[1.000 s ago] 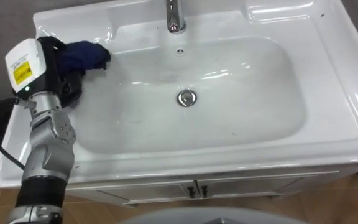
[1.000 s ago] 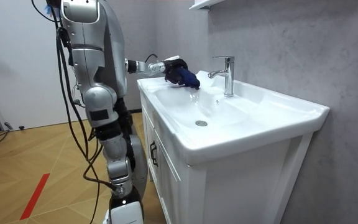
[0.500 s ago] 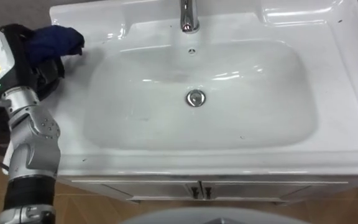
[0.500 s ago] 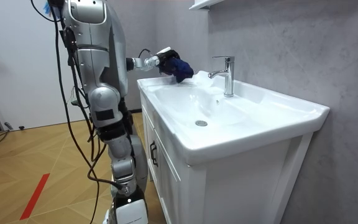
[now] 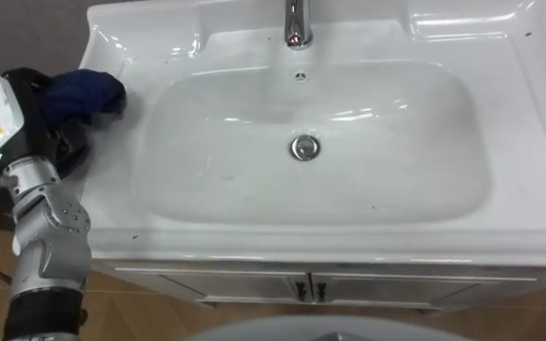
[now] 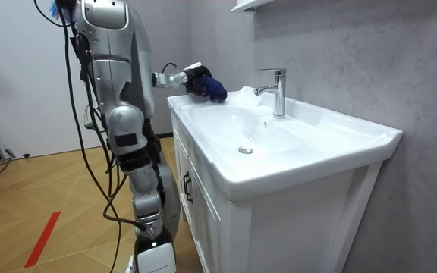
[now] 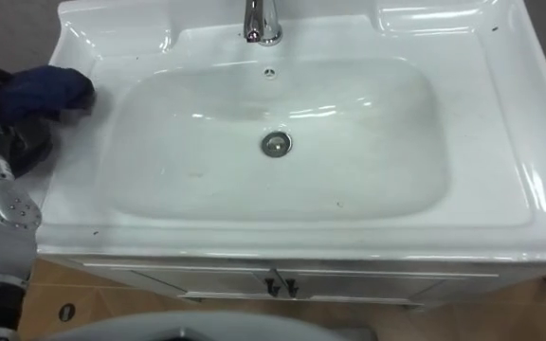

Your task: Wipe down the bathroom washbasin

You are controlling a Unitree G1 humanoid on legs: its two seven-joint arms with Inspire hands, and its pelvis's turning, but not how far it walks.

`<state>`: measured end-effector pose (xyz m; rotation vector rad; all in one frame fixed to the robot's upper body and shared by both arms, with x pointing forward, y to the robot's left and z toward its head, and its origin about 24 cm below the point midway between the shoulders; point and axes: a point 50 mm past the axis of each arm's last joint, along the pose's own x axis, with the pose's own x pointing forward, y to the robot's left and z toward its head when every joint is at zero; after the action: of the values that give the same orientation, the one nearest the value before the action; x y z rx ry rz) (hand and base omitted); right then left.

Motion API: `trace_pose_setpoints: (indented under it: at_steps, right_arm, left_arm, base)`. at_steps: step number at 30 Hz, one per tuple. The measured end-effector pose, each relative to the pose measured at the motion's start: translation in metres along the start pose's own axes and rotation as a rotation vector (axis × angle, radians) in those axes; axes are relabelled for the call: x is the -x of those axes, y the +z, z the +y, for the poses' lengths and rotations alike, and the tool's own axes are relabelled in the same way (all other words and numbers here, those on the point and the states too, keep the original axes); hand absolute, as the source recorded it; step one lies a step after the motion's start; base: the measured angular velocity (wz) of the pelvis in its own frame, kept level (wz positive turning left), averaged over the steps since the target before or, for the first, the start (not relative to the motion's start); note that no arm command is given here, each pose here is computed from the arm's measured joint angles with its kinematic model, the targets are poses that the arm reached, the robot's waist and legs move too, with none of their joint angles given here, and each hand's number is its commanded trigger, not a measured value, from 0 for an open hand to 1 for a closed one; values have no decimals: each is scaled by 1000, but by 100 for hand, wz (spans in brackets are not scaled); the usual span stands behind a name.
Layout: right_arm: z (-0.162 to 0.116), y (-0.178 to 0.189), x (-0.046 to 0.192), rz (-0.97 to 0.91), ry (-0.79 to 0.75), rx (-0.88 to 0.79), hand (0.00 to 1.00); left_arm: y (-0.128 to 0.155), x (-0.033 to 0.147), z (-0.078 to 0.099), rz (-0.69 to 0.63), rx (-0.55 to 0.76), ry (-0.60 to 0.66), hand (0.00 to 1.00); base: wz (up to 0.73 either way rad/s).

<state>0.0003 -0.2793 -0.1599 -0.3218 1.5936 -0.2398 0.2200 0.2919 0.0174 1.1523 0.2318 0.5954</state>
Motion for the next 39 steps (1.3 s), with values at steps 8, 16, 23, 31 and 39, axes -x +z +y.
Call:
trace_pose_setpoints:
  at_steps: [8, 16, 23, 31, 39]
  right_arm:
    - [2, 0, 0, -1, 11, 7, 0]
    - [3, 3, 0, -9, 29, 6, 0]
    - [3, 4, 0, -12, 39, 6, 0]
    - [4, 8, 1, -30, 52, -3, 0]
    - [4, 13, 1, -45, 52, -28, 0]
  left_arm:
    - [-2, 10, -8, -4, -14, -47, 100]
    - [0, 12, -12, -15, -16, -68, 100]
    - [0, 12, -12, -15, -16, -68, 97]
    - [0, 17, -18, -19, -18, -109, 0]
    - [-1, 20, -22, -15, -22, -133, 0]
  base:
    - [0]
    - [0]
    - [0]
    - [0]
    - [0]
